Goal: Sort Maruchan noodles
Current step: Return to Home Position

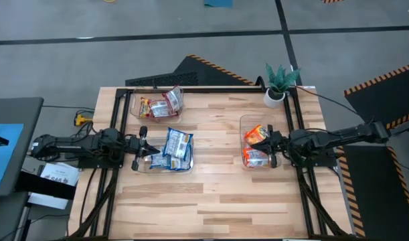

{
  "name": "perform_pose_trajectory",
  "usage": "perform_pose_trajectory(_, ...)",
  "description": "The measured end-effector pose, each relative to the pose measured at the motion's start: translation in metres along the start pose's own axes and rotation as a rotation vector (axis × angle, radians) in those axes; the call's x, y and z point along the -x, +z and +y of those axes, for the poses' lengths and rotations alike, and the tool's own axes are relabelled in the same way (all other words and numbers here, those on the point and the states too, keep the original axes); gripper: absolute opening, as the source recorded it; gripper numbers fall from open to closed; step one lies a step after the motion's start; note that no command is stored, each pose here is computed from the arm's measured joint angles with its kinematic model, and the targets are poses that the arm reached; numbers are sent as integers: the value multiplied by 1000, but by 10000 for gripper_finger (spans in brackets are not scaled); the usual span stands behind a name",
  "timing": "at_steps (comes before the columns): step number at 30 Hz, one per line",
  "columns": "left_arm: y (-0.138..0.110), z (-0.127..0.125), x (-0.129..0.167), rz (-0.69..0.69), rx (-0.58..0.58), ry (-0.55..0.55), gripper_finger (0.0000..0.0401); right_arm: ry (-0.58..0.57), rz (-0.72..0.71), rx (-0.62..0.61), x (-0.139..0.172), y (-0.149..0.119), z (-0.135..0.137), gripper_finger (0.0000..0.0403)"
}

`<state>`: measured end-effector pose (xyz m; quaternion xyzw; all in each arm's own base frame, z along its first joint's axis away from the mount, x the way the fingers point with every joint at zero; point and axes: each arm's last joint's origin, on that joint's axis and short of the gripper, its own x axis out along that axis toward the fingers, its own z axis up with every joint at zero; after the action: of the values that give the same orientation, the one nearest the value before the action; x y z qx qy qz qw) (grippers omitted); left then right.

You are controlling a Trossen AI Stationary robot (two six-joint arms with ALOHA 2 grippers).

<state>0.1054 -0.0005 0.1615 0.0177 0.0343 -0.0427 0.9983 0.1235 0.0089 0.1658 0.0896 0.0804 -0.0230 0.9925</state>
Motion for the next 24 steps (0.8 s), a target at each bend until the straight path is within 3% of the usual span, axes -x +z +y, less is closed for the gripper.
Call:
perform_pose_trajectory(4, -1, -1, 0, 14, -10, -23, 0, -9, 33, 5, 0, -17, -4, 14)
perform_pose_trajectory(9, -1, -1, 0, 11, -28, -44, 0, -1, 58, 31, 0, -19, -3, 15)
perform_pose_trajectory(18, -4, 4, 0, 61, -12, 132, 0, -29, 153, -83, 1, -29, -5, 16)
perform_pose_trajectory(24, -4, 4, 0, 57, 45, 146, 0, -35, 173, -81, 1, -31, -5, 16)
